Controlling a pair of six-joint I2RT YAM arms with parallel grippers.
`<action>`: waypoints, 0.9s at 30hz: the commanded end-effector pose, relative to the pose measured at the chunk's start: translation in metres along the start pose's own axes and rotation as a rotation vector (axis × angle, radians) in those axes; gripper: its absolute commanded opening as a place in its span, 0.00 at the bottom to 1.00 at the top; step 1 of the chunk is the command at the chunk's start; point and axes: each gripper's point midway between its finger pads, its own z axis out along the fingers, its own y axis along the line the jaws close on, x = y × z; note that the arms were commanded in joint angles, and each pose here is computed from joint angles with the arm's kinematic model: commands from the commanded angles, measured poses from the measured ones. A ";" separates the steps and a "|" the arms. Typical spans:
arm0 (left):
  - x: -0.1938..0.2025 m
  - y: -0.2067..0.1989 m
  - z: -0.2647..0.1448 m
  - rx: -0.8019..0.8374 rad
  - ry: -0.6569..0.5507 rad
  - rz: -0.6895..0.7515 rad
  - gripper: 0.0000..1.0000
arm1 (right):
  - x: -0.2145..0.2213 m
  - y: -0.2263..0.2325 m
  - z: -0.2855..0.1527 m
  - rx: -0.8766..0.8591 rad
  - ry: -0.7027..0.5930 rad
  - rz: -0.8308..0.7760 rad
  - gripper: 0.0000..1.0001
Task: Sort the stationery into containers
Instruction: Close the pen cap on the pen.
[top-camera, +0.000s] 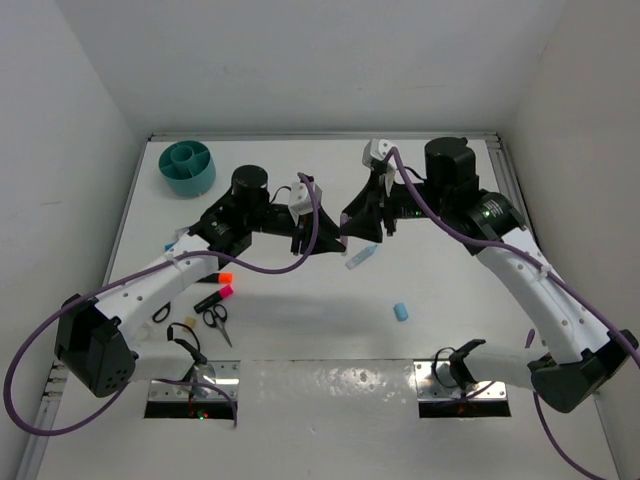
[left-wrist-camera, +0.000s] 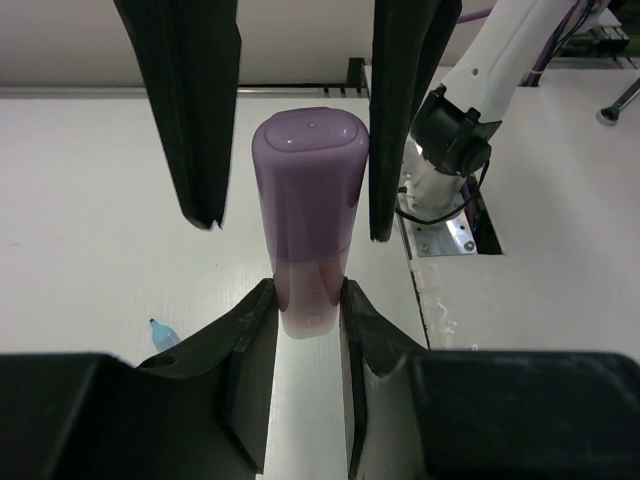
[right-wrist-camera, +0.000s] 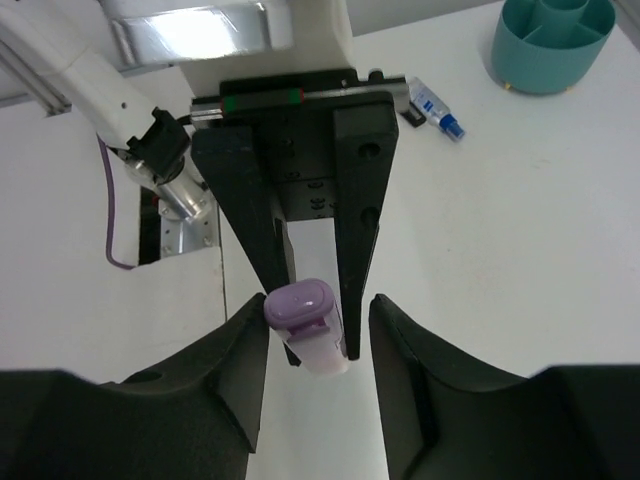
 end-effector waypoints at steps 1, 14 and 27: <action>-0.036 -0.008 -0.002 0.028 -0.074 0.112 0.00 | 0.000 -0.007 0.005 0.022 -0.025 -0.004 0.42; -0.064 0.000 -0.011 -0.008 -0.146 0.115 0.00 | 0.023 -0.008 0.005 0.079 -0.060 0.041 0.00; -0.137 0.001 -0.031 -0.057 -0.358 0.177 0.00 | 0.071 -0.016 0.017 0.143 -0.087 0.145 0.00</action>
